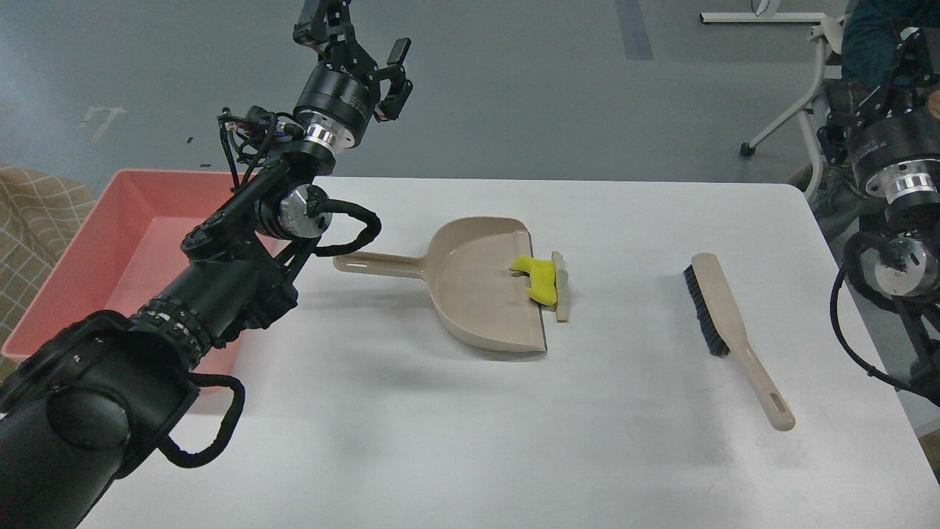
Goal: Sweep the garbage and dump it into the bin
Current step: 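Lower the left gripper from above the pink bin toward the dustpan handle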
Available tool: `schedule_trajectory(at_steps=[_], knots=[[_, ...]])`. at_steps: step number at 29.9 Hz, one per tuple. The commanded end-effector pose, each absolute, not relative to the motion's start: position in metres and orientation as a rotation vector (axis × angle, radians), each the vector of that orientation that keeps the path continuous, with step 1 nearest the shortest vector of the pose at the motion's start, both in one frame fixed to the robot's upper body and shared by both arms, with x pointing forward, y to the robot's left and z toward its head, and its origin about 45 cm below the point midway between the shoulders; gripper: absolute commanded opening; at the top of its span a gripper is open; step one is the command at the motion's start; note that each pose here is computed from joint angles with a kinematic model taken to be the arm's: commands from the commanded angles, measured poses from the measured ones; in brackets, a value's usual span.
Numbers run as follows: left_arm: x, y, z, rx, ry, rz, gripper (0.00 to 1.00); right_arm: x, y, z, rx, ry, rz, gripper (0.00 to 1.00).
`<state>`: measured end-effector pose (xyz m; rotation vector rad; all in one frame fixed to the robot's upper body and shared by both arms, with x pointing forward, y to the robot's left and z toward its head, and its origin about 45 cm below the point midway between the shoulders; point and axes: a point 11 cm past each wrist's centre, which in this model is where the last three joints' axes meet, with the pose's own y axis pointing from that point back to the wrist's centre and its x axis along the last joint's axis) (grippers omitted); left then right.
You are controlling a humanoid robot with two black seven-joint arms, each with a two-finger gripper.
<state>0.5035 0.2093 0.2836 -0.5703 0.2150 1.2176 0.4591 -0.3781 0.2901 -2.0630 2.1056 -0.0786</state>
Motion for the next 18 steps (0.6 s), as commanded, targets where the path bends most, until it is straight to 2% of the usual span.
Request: schedule_trajectory(at_steps=[1,18], knots=[[0.502,0.206,0.282,-0.579,0.216,1.205,0.98,0.459,-0.378,0.295,-2.057,2.081,-0.08,1.0],[0.491,0.184,0.25,-0.415,0.269,1.151,0.98,0.444,-0.359,0.28,-2.078,2.017,-0.053,1.0]])
